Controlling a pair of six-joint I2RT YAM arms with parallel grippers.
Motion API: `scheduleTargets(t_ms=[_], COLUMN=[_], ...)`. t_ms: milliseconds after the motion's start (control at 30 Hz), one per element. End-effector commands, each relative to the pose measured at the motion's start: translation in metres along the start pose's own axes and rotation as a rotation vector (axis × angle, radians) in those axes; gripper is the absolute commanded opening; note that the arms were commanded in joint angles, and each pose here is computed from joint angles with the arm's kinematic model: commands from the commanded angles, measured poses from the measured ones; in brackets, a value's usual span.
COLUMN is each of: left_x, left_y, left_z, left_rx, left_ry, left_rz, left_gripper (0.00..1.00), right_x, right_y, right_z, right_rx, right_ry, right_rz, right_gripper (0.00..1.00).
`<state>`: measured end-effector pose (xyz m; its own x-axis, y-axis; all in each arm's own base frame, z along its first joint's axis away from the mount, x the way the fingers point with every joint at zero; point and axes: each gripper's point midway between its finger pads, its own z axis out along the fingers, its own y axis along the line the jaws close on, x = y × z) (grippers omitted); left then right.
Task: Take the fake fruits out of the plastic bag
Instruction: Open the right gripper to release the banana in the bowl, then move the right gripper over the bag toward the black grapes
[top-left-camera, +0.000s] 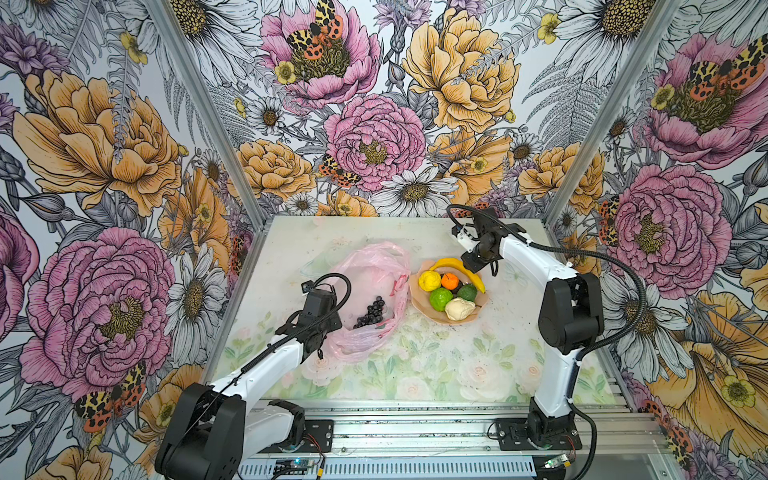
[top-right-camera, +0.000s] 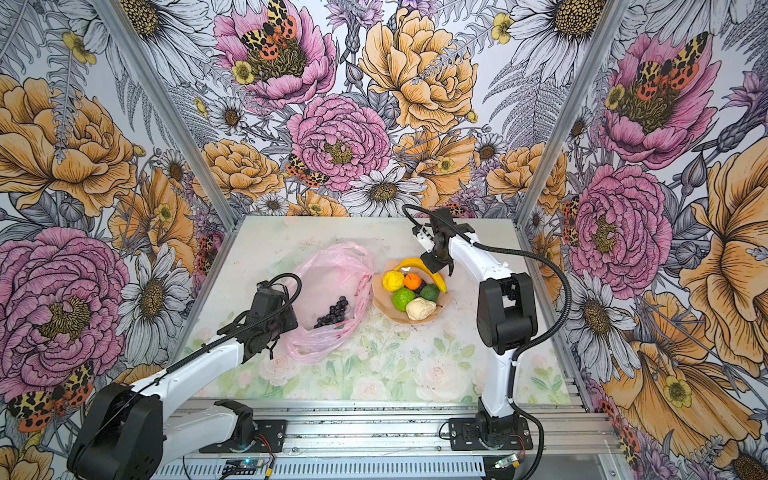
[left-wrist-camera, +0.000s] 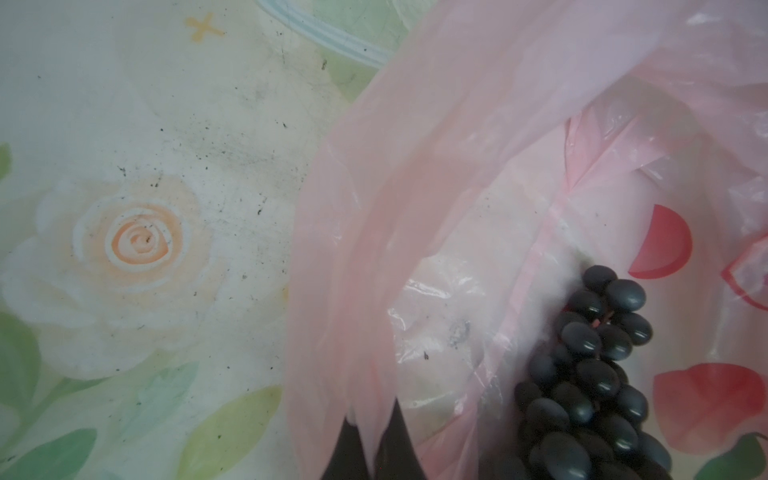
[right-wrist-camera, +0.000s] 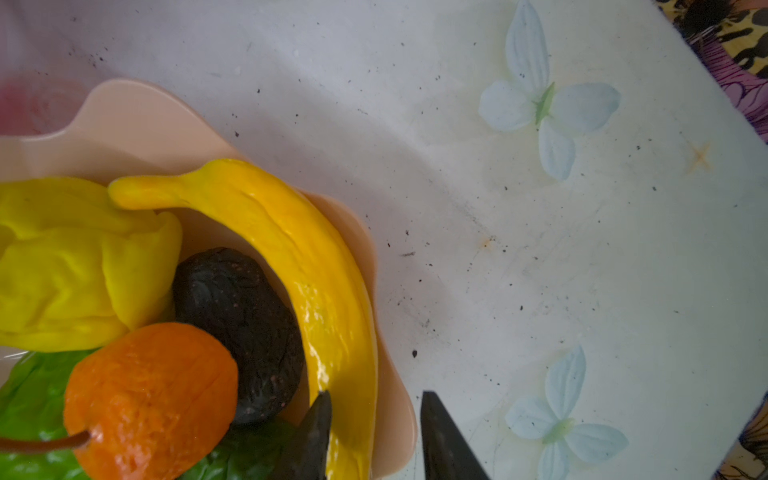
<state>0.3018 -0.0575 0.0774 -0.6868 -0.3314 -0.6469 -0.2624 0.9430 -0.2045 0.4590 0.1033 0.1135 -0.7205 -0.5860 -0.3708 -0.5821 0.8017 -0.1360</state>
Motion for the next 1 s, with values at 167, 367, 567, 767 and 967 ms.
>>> scheduleTargets(t_ms=[167, 367, 567, 767, 967], left_x=[-0.010, -0.010, -0.010, -0.008, 0.011], left_y=[-0.005, -0.006, -0.006, -0.012, -0.020], left_z=[-0.003, -0.003, -0.004, -0.007, -0.008], left_rx=[0.003, 0.004, 0.009, 0.016, 0.034], left_ry=[-0.036, -0.035, -0.034, -0.016, 0.073], left_rz=[0.019, 0.021, 0.017, 0.024, -0.044], left_gripper=[0.02, 0.02, 0.02, 0.01, 0.02], right_x=[0.006, 0.003, -0.017, -0.048, -0.083], right_y=[-0.003, -0.003, -0.016, 0.006, 0.100], right_z=[0.011, 0.007, -0.036, -0.100, -0.116], right_rx=[0.011, 0.018, 0.110, 0.168, 0.074], right_ry=[0.029, 0.020, -0.065, -0.212, -0.290], right_rz=[0.001, 0.001, 0.066, 0.145, 0.182], right_gripper=[0.39, 0.40, 0.46, 0.48, 0.48])
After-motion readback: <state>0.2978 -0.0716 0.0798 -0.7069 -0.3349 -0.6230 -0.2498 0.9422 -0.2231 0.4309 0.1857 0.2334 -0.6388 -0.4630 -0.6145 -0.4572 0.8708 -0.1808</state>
